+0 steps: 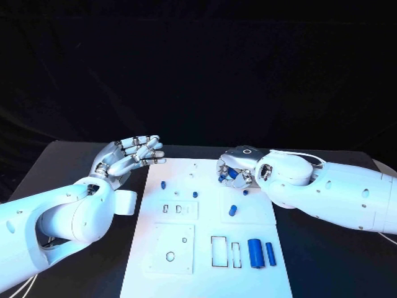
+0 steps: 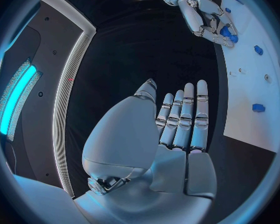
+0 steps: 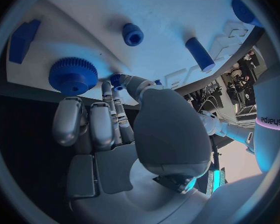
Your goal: Assemble the parts on the task board
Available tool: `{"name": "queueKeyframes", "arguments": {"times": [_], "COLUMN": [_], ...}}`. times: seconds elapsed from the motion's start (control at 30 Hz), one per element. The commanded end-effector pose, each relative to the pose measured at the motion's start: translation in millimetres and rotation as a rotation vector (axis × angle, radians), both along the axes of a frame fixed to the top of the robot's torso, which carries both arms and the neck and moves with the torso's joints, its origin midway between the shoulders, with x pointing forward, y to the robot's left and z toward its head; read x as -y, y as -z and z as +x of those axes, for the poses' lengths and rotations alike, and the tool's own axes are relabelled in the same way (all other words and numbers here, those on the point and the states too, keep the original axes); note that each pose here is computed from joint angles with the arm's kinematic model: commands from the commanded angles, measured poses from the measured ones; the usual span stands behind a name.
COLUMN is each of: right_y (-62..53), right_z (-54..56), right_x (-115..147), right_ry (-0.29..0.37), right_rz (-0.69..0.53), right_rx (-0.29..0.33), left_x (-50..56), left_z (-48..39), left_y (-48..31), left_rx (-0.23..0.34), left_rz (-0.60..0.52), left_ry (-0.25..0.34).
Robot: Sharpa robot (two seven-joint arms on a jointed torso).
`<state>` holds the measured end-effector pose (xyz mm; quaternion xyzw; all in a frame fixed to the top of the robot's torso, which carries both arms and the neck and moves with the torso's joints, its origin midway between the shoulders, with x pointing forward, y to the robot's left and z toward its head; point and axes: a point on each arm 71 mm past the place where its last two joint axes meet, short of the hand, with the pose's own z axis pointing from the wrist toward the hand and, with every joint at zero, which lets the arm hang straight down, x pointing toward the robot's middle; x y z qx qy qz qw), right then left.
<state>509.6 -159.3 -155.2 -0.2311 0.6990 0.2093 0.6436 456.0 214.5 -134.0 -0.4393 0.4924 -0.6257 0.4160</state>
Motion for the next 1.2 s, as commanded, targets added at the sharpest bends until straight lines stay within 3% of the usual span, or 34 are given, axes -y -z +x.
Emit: {"name": "queueKeyframes", "arguments": {"times": [0.03,0.67,1.2], "right_y": [1.0,-13.1,-19.9], "right_z": [-0.2,-6.7,15.2], "right_x": [0,-4,-33], "right_ry": [-0.005,0.003,0.031], "right_rz": [-0.022,0.103,0.175], "right_rx": [0.008,0.116,0.177], "left_x": [1.3,-2.7,-0.7], "left_z": [0.1,2.2,2.1], "left_y": [-1.5,-0.3,0.0], "left_rx": [0.003,-0.003,-0.01], "left_rz": [-0.008,-0.001,-0.007], "left_ry": [0.012,-0.002,0.002]}}
